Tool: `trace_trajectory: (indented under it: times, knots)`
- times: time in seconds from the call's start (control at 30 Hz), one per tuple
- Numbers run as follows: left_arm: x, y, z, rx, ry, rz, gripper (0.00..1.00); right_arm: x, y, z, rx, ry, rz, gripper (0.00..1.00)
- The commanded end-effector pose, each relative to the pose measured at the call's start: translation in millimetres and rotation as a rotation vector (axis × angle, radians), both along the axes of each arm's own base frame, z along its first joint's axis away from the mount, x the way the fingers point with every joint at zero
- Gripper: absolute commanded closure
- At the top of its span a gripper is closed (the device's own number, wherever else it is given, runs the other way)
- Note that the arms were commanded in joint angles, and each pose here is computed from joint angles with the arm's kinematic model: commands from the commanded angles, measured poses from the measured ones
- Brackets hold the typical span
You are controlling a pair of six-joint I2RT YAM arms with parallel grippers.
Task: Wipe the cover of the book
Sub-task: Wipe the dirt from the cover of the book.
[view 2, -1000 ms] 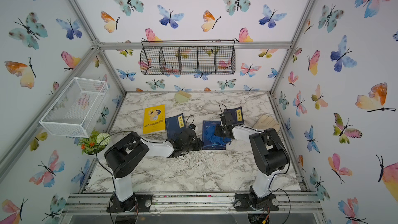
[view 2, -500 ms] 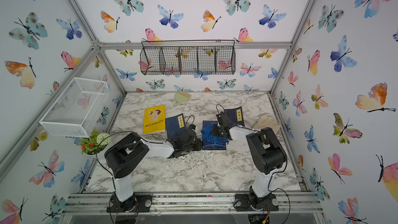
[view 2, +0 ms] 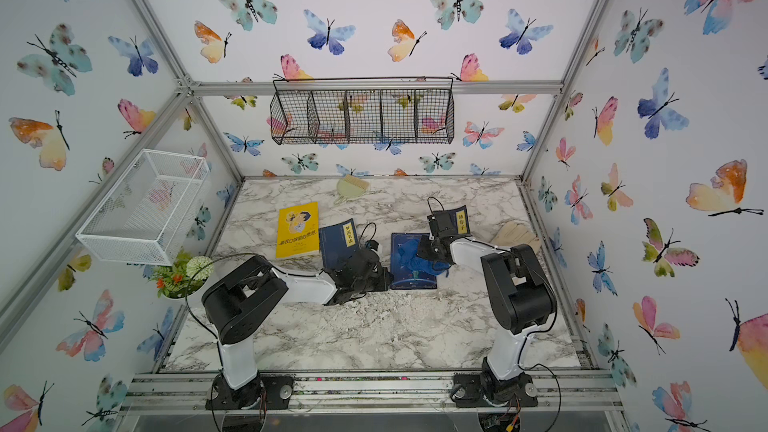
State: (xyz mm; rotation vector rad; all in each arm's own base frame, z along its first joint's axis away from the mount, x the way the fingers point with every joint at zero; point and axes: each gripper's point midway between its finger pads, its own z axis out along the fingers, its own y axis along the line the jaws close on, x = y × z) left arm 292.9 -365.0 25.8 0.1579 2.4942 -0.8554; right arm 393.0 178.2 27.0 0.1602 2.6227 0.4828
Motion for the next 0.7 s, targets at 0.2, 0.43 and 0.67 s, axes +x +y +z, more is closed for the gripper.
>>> trace_trajectory:
  times: [0.2,0.43,0.67]
  knots:
    - [-41,28,-61,0.181,0.167,-0.039,0.85,-43,7,-70,-0.101,0.259,0.035,0.94]
    - [-41,27,-60,0.179,0.168,-0.046,0.85,-27,-42,-52,-0.179,0.206,-0.056,0.93]
    - [-42,27,-60,0.176,0.169,-0.047,0.85,-31,-38,-50,-0.105,0.213,-0.059,0.94]
